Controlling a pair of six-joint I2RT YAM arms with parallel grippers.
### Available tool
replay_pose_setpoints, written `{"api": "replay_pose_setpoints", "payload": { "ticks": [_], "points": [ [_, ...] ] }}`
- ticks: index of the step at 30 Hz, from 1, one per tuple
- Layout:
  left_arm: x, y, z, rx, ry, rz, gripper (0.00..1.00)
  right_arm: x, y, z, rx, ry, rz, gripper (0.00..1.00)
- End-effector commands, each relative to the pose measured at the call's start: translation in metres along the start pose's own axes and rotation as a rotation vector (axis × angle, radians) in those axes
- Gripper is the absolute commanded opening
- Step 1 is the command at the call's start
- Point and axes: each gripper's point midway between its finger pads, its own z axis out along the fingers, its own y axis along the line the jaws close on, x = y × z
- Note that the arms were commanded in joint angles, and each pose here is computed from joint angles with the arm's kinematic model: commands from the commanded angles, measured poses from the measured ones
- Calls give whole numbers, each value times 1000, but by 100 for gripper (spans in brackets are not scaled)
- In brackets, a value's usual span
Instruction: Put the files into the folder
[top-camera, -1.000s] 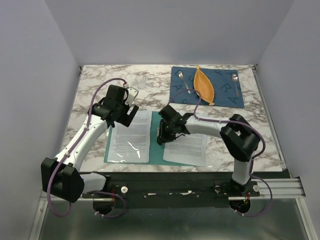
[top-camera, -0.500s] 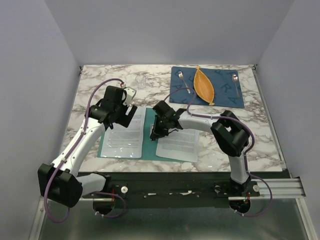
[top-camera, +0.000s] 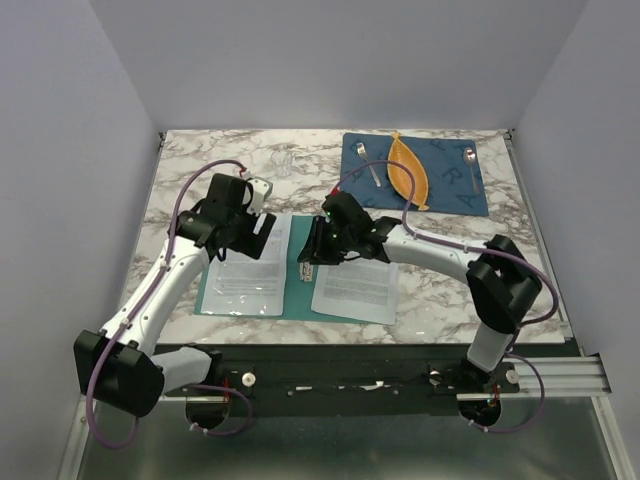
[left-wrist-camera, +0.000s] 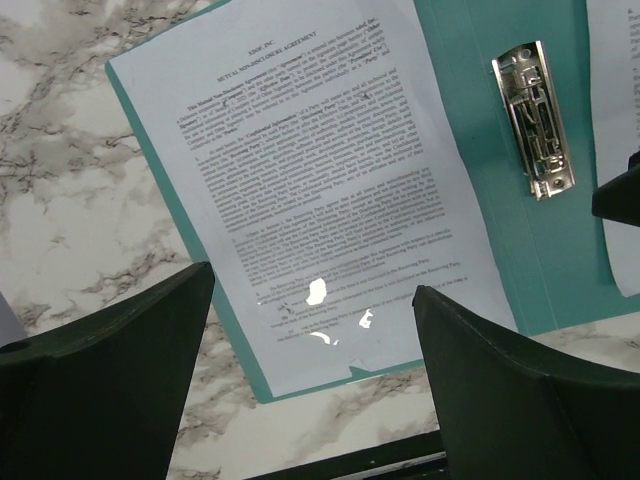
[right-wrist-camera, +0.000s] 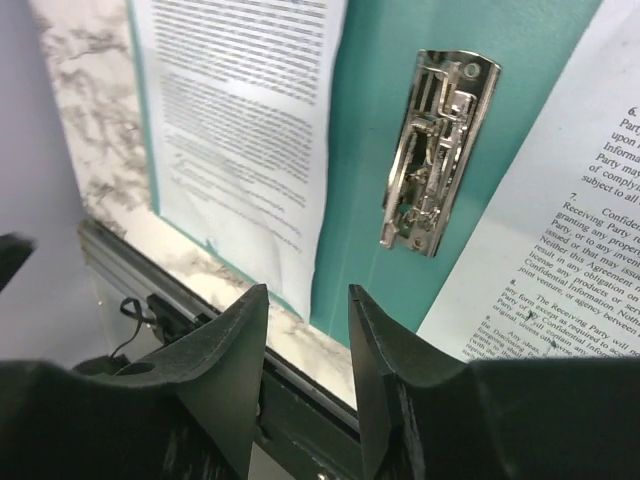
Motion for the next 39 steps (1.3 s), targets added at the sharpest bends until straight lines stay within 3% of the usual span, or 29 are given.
{"api": "replay_pose_setpoints", "payload": {
  "ticks": [1, 8, 20, 27, 32, 39],
  "points": [
    [-6, -28, 2, 131, 13, -46, 91, 6, -12, -6, -52, -9, -56, 45],
    [-6, -68, 18, 225, 54, 7, 88, 17, -41, 9, -96, 15, 33, 36],
    [-3, -98, 44, 293, 10, 56, 87, 16, -37, 13, -173, -1, 78, 25],
    [6, -113, 53, 333, 13, -30, 74, 24, -45, 28, -171, 34, 107, 22],
    [15, -121, 61, 347, 24, -120, 72, 28, -53, 36, -164, 37, 115, 24],
    [31, -133, 81, 344, 98, -142, 51, 26, -66, 42, -106, 18, 99, 21]
  ]
}}
